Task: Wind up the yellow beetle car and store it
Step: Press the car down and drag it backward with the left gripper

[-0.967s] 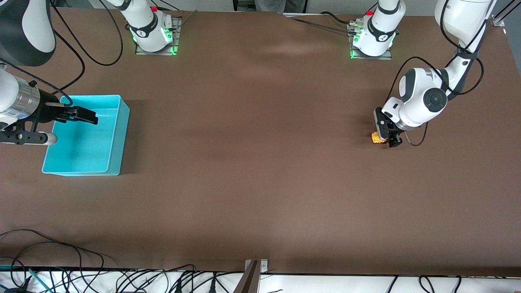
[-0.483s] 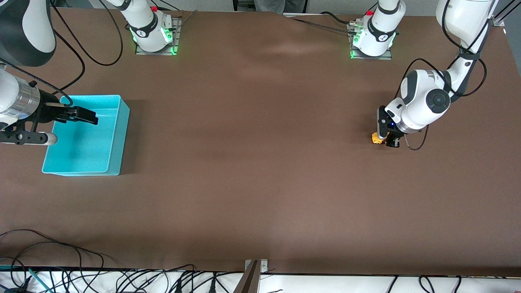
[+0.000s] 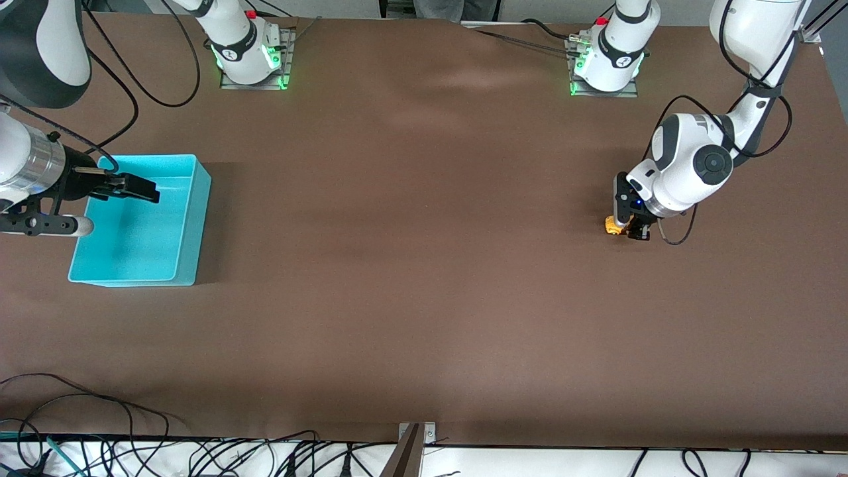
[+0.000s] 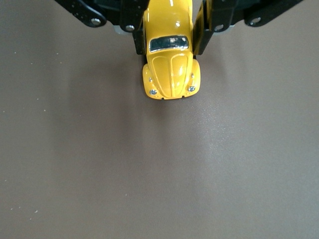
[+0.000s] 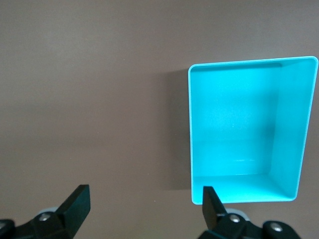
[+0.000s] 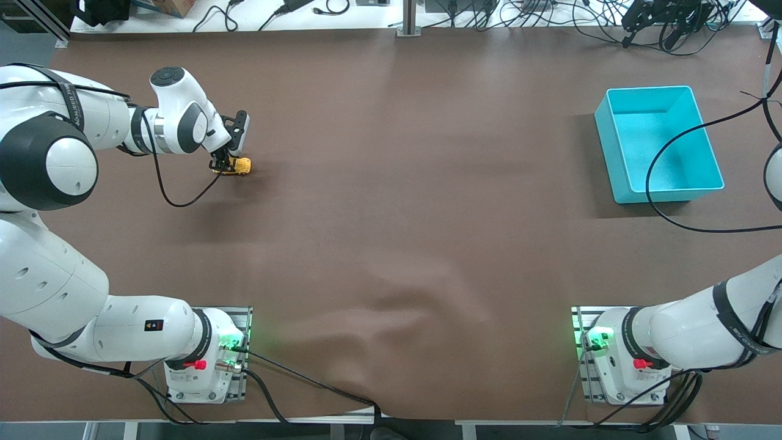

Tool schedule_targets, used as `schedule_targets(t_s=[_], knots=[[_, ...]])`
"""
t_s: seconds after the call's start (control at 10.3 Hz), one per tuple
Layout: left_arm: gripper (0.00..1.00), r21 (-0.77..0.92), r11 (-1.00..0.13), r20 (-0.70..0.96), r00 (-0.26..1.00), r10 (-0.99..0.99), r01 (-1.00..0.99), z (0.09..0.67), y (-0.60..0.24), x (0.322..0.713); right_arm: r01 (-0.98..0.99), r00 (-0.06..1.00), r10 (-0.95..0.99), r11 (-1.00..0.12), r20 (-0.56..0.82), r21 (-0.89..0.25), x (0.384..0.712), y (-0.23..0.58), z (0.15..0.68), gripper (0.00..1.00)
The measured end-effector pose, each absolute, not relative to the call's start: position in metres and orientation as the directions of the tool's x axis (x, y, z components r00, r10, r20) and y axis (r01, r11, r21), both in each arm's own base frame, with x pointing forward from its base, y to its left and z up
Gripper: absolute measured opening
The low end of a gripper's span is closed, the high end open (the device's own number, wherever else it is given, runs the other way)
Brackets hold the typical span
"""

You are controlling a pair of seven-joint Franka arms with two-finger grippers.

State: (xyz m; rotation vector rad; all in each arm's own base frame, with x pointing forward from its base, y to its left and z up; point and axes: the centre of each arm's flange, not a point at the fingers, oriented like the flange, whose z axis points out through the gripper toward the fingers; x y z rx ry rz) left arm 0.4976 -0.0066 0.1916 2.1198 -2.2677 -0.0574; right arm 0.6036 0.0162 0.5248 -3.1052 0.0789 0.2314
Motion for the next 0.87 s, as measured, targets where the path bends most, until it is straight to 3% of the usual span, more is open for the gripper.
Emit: schedule_targets(t_s=[0.87], knots=[[0.43, 0.063, 0.085, -0.021, -0.086, -0.996, -0.994, 0.191, 0.049, 0.5, -0.054, 0.987, -0.05, -0.998, -0.155, -0.022, 0.603, 0.016, 0.517, 1.0]])
